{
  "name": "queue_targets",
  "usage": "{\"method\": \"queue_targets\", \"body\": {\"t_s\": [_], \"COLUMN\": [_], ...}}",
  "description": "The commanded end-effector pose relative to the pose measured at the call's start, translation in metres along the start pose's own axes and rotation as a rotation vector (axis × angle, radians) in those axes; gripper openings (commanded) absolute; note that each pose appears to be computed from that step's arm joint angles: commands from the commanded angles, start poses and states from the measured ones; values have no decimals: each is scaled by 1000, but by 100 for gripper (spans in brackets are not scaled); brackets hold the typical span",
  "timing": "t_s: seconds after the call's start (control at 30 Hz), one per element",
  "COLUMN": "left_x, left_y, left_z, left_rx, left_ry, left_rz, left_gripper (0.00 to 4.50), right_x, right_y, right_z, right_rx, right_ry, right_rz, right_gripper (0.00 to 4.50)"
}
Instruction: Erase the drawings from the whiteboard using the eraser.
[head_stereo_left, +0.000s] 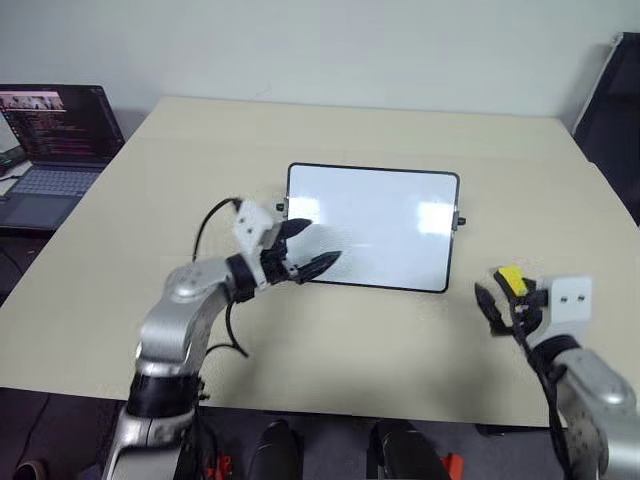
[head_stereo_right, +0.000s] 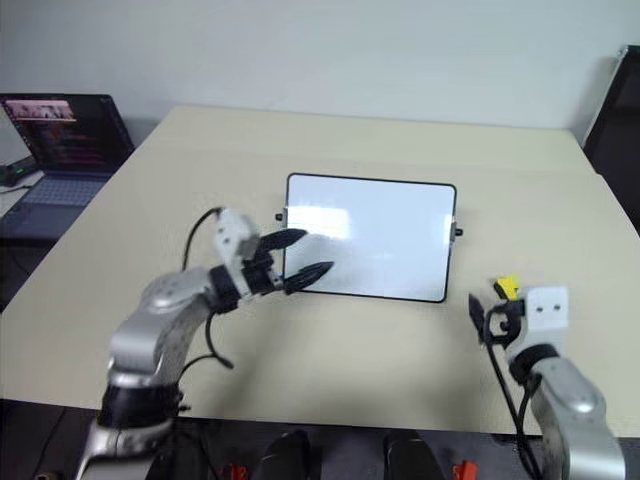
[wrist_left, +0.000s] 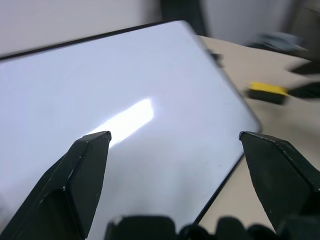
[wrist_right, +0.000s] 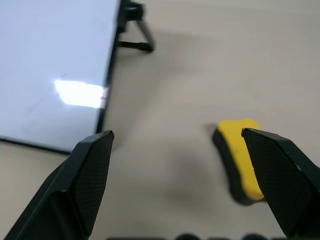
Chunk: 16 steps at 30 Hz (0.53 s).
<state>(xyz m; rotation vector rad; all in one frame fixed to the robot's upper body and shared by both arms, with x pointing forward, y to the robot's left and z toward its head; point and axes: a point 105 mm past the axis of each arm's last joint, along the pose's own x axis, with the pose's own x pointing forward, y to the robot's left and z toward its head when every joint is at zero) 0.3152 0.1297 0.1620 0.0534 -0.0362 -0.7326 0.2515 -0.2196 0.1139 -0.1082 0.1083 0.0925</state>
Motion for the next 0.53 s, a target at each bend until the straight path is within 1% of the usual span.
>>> {"method": "queue_targets", "body": {"t_s": [0.03, 0.13, 0.23, 0.27, 0.3, 0.37, 0.4, 0.47, 0.53], "left_x": [-19, -32, -47, -44, -47, -63, -67, -69, -67], "left_y": [6, 17, 29, 27, 29, 40, 43, 43, 43], "left_z": [17, 17, 2, -2, -13, -34, -40, -48, -49], "left_rx": [73, 95, 99, 105, 78, 42, 32, 25, 7], "left_ry": [-86, -118, -85, -71, -46, 21, 41, 67, 65], "left_rz": [198, 360, 499, 519, 562, 654, 686, 707, 719], "left_gripper": [450, 450, 450, 450, 450, 450, 450, 450, 450], "right_x": [-7, -12, -17, -17, -17, -20, -21, -22, -20], "right_y": [-5, -4, -9, -17, -18, -10, -10, -15, -19], "right_z": [22, 22, 14, 11, 4, -5, -9, -16, -23], "right_rx": [-66, -46, 29, 36, 42, 64, 69, 62, 56], "right_ry": [-168, -240, -259, -257, -239, -205, -193, -165, -141], "right_rz": [-81, -121, -193, -214, -208, -190, -191, -193, -196], "right_gripper": [446, 446, 446, 446, 446, 446, 446, 446, 446]}}
